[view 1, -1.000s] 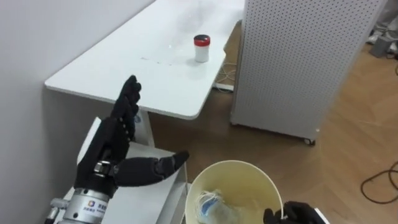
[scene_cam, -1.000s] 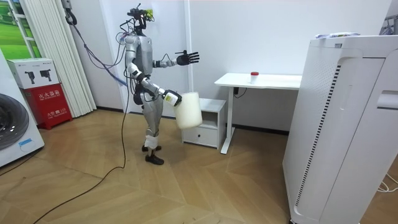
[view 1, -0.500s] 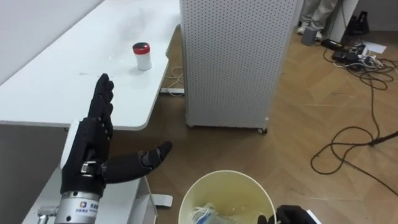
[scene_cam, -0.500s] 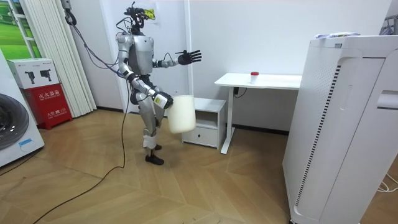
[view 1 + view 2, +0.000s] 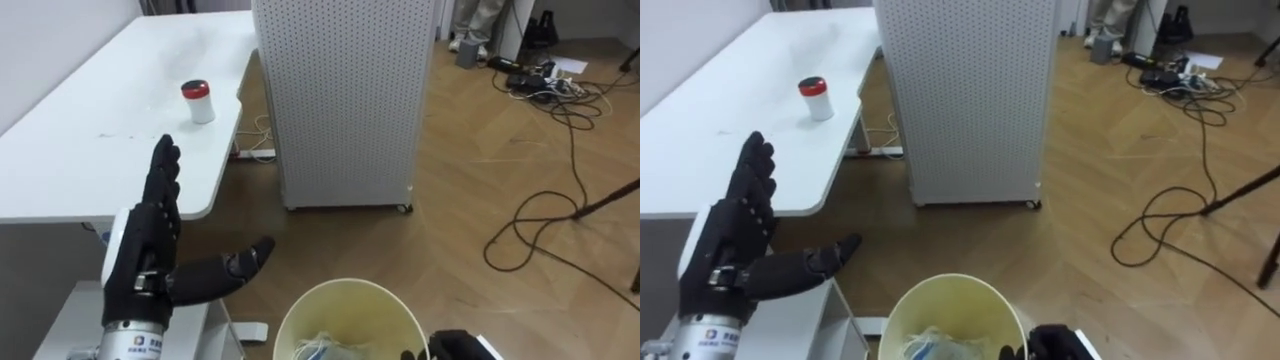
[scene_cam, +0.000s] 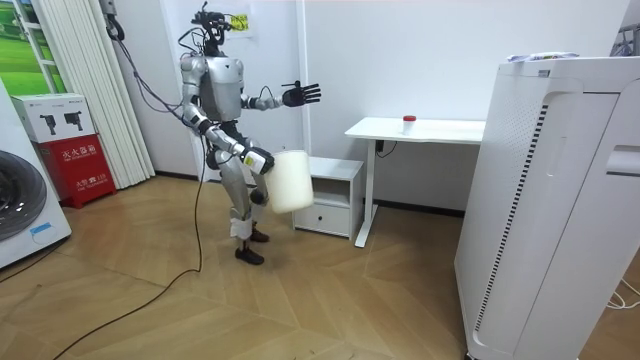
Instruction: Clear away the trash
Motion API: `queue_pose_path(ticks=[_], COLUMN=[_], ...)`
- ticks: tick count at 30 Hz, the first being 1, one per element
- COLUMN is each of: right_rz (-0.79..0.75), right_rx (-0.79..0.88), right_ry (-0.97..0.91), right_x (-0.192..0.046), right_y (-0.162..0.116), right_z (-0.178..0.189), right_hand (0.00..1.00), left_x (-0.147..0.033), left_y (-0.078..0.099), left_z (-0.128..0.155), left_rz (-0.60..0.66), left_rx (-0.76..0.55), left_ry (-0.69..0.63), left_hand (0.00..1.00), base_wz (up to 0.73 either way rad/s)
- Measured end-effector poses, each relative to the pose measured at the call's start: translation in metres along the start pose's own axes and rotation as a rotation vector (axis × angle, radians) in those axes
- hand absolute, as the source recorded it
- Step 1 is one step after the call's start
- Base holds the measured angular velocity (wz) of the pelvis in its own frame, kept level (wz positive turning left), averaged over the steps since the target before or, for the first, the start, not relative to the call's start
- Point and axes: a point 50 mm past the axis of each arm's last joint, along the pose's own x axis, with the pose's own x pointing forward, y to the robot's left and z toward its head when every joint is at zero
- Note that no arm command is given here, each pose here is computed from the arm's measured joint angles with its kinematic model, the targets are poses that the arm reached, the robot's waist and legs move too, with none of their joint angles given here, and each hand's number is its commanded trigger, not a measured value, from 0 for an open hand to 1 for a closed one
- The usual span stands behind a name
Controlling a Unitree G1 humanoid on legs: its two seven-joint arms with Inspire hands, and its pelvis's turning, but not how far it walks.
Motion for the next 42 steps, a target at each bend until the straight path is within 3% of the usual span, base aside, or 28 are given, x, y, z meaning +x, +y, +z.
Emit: queue_pose_path(ticks=[12,16,27,34,42], right_rz=[-0.015,-0.016,0.012,-0.010,-0.005], right_rx=[0.016,0.015,0.008,-0.003,-0.003], right_ry=[0.131,0.160,0.036,0.058,0.019], right_x=[-0.017,-0.018,-0.011,-0.013,-0.004], right_y=[0.000,-0.003,0.007,0.005,0.006], right_z=[-0.034,-0.036,-0.011,-0.015,-0.002], right_hand=[1.00,1.00,1.00,1.00,1.00], left_x=[-0.004,-0.004,0.012,0.009,0.006], left_y=[-0.001,-0.009,-0.008,-0.020,-0.015], left_z=[-0.008,-0.006,0.007,0.002,0.002], left_rz=[-0.034,-0.092,-0.032,-0.076,-0.068], left_rx=[-0.028,-0.041,-0.037,-0.041,-0.024], left_ry=[0.029,0.017,-0.060,-0.037,-0.029], left_hand=[0.00,0.00,0.00,0.00,0.00], base_wz=[0.13,0.20,0.00,0.62,0.39])
